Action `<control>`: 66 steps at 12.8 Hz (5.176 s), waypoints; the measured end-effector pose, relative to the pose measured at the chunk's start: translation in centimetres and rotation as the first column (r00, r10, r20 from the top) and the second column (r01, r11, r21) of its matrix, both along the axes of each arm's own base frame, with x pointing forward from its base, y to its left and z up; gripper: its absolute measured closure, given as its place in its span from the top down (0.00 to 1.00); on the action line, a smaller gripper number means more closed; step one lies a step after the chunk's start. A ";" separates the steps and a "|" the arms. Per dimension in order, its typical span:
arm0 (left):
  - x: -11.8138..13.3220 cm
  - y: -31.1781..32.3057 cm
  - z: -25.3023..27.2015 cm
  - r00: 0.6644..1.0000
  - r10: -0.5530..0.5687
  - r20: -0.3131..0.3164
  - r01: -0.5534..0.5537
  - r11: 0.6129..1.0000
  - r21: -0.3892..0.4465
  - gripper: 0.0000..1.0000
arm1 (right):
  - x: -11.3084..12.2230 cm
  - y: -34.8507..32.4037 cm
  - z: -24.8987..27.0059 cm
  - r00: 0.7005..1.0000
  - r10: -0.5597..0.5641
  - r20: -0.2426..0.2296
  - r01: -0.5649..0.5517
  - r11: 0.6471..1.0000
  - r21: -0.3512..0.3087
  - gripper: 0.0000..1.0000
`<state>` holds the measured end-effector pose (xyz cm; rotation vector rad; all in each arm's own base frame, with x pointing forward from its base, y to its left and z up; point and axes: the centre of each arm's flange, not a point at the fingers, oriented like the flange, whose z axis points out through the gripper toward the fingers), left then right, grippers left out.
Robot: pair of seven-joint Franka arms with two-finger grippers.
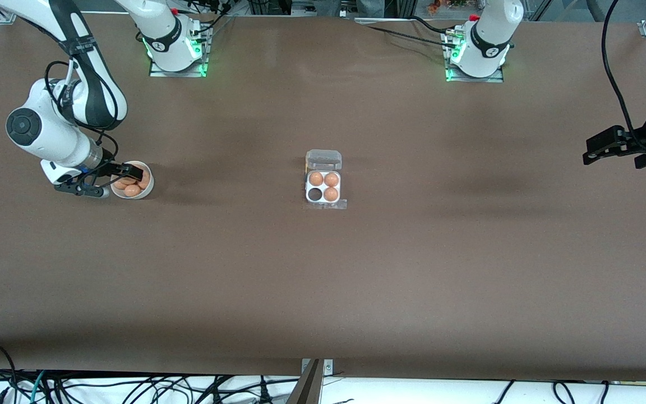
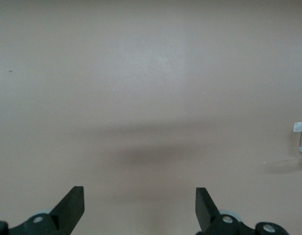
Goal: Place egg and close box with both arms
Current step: 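Lower the right gripper and grasp a brown egg in the bowl, then lift the egg and carry it to the clear egg carton, then release the egg from the right gripper while the left gripper approaches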
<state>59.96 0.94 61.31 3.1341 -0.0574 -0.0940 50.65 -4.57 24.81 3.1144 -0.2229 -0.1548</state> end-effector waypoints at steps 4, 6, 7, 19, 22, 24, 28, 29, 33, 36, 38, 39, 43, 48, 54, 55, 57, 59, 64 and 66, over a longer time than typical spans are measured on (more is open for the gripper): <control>0.0 -0.2 0.0 1.000 -0.003 0.000 0.003 1.000 0.000 1.00 | -0.1 -0.2 -0.6 1.000 0.001 -0.012 -0.001 1.000 0.000 0.99; 0.0 -0.1 0.0 1.000 -0.003 0.000 0.003 1.000 0.000 1.00 | -0.2 -0.2 -1.0 1.000 0.002 -0.018 -0.002 1.000 0.001 0.94; 0.0 -0.1 0.0 1.000 -0.003 0.000 0.003 1.000 0.000 1.00 | -0.2 -0.2 -1.2 1.000 0.002 -0.022 -0.002 1.000 0.001 0.93; 0.0 -0.2 0.0 1.000 -0.003 0.000 0.003 1.000 0.000 1.00 | -0.2 -0.2 -1.9 1.000 0.002 -0.021 -0.002 1.000 0.001 0.56; 0.0 -0.2 0.0 1.000 -0.003 0.000 0.003 1.000 0.000 1.00 | -0.2 -0.2 -1.9 1.000 0.001 -0.021 -0.001 1.000 0.000 0.48; 0.0 -0.2 0.0 1.000 -0.004 0.000 0.004 1.000 0.000 1.00 | -0.2 -0.2 -1.9 1.000 0.002 -0.020 -0.002 1.000 0.000 0.48; 0.0 -0.3 0.0 1.000 -0.005 0.000 0.005 1.000 -0.001 1.00 | -0.1 -0.2 -1.8 1.000 0.007 -0.022 -0.007 1.000 0.001 0.48; 0.0 -0.3 0.0 1.000 -0.005 0.000 0.005 1.000 -0.001 1.00 | 0.1 -0.1 -1.6 1.000 0.009 -0.028 -0.009 1.000 0.002 0.48; 0.0 -0.3 0.0 1.000 -0.005 0.000 0.005 1.000 -0.001 1.00 | 1.9 0.0 0.9 0.996 0.012 -0.085 -0.011 1.000 0.007 0.48; 0.0 -0.3 0.0 1.000 -0.006 0.000 0.006 1.000 -0.001 1.00 | 3.7 1.6 3.6 0.993 0.032 -0.114 -0.031 0.999 0.011 0.48; 0.0 -0.4 0.0 1.000 -0.006 0.000 0.006 1.000 -0.001 1.00 | 4.9 4.8 5.4 0.994 0.025 -0.109 -0.025 1.000 0.002 0.48; 0.0 -0.4 0.0 1.000 -0.007 0.000 0.007 1.000 -0.001 1.00 | 5.4 7.2 6.1 0.995 0.016 -0.102 -0.017 1.000 -0.008 0.48; 0.0 -0.4 0.0 1.000 -0.008 0.000 0.008 1.000 -0.001 1.00 | 6.3 19.6 8.7 0.996 -0.045 -0.082 0.042 0.998 -0.048 0.48; 0.0 -0.4 0.0 1.000 -0.008 0.000 0.008 1.000 -0.001 1.00 | 7.6 31.0 9.2 0.994 -0.090 -0.068 0.088 0.996 -0.027 0.48; 0.0 -0.6 0.0 1.000 -0.010 0.000 0.010 1.000 -0.001 1.00 | 6.0 42.7 5.4 0.994 -0.074 -0.081 0.073 0.997 -0.018 0.48; 0.0 -0.6 0.0 1.000 -0.011 0.000 0.011 1.000 -0.001 1.00 | 6.1 44.1 5.0 0.995 -0.067 -0.075 0.066 0.998 -0.012 0.48; 0.0 -0.8 0.0 1.000 -0.014 0.000 0.014 1.000 -0.002 1.00 | 6.4 46.7 4.8 0.995 -0.076 -0.064 0.077 0.997 0.013 0.48; 0.0 -1.5 0.0 1.000 -0.027 0.000 0.027 1.000 -0.004 1.00 | 6.4 48.7 4.5 0.996 -0.074 -0.054 0.076 0.996 0.039 0.48; 0.0 -2.7 0.0 0.999 -0.047 -0.001 0.047 0.999 -0.007 1.00 | 4.7 52.6 1.3 0.998 -0.055 -0.026 0.057 0.995 0.085 0.48; 0.0 -2.7 0.0 0.999 -0.049 -0.001 0.049 0.999 -0.007 1.00 | 4.4 53.2 0.2 0.999 -0.049 -0.019 0.051 0.995 0.089 0.48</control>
